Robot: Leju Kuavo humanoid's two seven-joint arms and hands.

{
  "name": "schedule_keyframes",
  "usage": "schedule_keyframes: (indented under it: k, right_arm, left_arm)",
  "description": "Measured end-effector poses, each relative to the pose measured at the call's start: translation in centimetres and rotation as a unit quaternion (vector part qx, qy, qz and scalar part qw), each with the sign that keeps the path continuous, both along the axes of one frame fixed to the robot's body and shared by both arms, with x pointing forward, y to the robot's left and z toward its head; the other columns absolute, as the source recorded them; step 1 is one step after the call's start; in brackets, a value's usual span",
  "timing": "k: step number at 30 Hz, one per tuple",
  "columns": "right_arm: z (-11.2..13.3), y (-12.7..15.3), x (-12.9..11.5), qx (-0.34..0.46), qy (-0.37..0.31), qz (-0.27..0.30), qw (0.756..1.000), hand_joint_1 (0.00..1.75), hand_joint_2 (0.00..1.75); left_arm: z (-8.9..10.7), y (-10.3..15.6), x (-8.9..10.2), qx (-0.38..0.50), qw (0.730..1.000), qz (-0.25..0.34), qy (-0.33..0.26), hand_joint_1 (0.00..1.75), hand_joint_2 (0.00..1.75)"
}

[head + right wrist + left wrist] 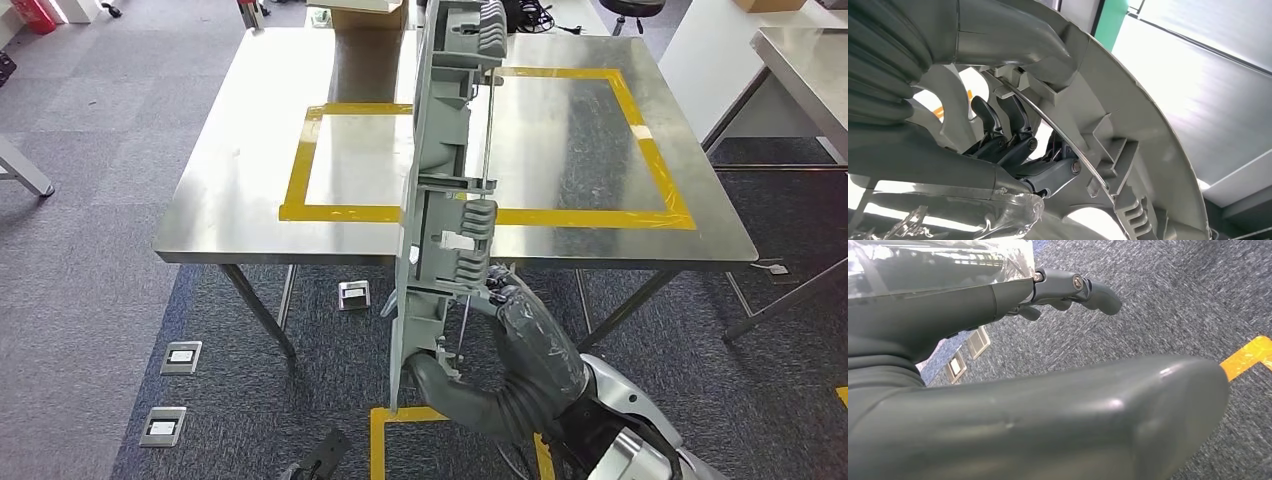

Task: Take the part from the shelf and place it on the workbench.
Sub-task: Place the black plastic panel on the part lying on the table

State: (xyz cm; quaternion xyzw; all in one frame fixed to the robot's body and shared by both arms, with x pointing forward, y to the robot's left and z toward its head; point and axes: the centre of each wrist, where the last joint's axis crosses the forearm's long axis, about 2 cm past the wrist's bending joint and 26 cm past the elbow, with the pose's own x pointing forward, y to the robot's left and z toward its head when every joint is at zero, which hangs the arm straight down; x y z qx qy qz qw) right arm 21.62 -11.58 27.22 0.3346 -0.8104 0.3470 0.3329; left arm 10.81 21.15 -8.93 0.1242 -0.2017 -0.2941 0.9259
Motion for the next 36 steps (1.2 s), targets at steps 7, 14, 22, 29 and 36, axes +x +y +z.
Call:
schedule_keyframes:
  k: [7,14,22,29,36]
  right_arm:
    - [0.00,0.00,0.00,0.000,0.000,0.000,1.000,1.75,1.75]
    - [0.00,0.00,0.00,0.000,0.001,0.000,1.000,1.75,1.75]
    - [0.06,-0.03,0.06,0.001,0.001,0.001,1.000,1.75,1.75]
    - [-0.09,-0.05,0.02,0.000,0.005,0.001,1.000,1.75,1.75]
    - [-0.08,-0.06,0.02,0.000,0.005,0.002,1.000,1.75,1.75]
  left_arm:
    - [0.00,0.00,0.00,0.000,1.000,0.000,0.000,0.00,1.75]
    - [0.00,0.01,0.00,0.000,1.000,0.000,-0.001,0.00,1.75]
    - [0.05,-0.03,0.19,-0.001,1.000,-0.001,-0.004,0.00,1.75]
    - [0.04,-0.03,0.15,-0.002,1.000,-0.002,-0.004,0.00,1.75]
    - [0.06,-0.05,0.21,-0.002,1.000,-0.002,-0.005,0.00,1.75]
